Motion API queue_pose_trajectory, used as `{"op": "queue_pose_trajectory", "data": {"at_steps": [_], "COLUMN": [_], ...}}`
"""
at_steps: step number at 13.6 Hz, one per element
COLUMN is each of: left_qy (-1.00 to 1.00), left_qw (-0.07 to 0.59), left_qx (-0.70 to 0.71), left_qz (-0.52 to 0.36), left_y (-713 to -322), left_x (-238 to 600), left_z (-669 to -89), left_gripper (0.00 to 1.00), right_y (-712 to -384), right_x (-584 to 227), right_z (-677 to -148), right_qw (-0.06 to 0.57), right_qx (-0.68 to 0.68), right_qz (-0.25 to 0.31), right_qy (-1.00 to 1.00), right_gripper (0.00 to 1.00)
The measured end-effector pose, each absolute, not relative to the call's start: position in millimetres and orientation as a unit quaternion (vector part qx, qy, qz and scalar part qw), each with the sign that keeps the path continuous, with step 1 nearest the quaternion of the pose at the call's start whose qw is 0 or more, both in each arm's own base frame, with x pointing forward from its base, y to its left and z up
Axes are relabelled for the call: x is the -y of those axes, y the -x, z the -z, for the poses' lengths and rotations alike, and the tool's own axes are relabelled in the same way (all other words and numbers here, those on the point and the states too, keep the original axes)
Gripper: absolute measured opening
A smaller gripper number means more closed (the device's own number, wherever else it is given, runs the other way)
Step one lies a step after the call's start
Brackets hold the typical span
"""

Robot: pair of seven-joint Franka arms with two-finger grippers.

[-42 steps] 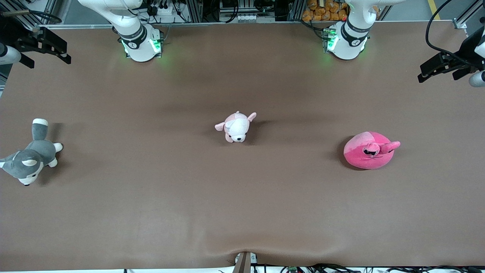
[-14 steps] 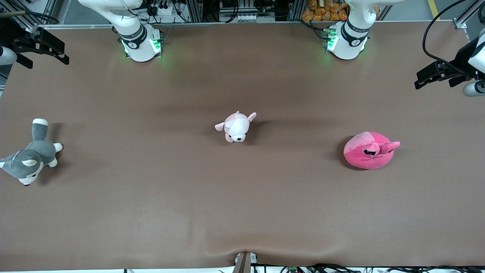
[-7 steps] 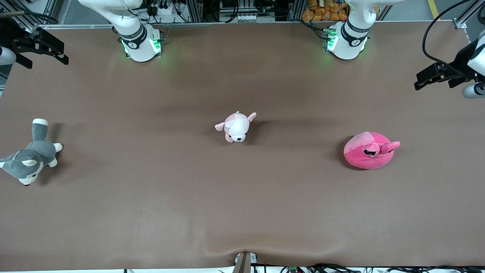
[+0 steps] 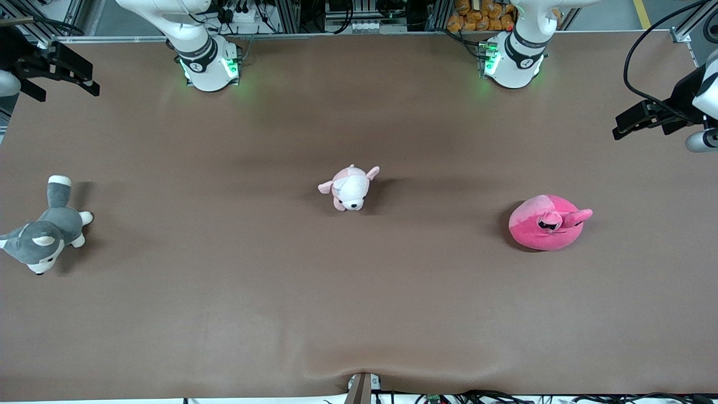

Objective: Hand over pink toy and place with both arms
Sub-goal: 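Move the left gripper down toward the pink plush toy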

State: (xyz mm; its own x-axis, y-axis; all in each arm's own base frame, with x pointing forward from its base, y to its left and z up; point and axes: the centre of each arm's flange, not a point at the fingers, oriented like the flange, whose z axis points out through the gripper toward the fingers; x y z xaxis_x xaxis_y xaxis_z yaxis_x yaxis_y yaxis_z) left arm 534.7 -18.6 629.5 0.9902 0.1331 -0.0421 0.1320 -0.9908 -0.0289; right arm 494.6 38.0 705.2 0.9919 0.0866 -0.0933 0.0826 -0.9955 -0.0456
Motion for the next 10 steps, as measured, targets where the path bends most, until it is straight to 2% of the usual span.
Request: {"op": "queue_pose_trajectory", "data": {"at_steps": [10], "left_qy": [0.981], "left_qw": [0.014], "left_qx": [0.19], "left_qz": [-0.024], "left_y": [-548], "left_x": [-29], "left_z": [-600], "left_gripper": [1.0], "right_y": [-495], "right_x": [-38], "right_z": [-705], "right_qw": [0.022], "right_qx": [0.042], "right_qz": [-0.048], "right_qy": [0.998], "right_gripper": [1.0]}}
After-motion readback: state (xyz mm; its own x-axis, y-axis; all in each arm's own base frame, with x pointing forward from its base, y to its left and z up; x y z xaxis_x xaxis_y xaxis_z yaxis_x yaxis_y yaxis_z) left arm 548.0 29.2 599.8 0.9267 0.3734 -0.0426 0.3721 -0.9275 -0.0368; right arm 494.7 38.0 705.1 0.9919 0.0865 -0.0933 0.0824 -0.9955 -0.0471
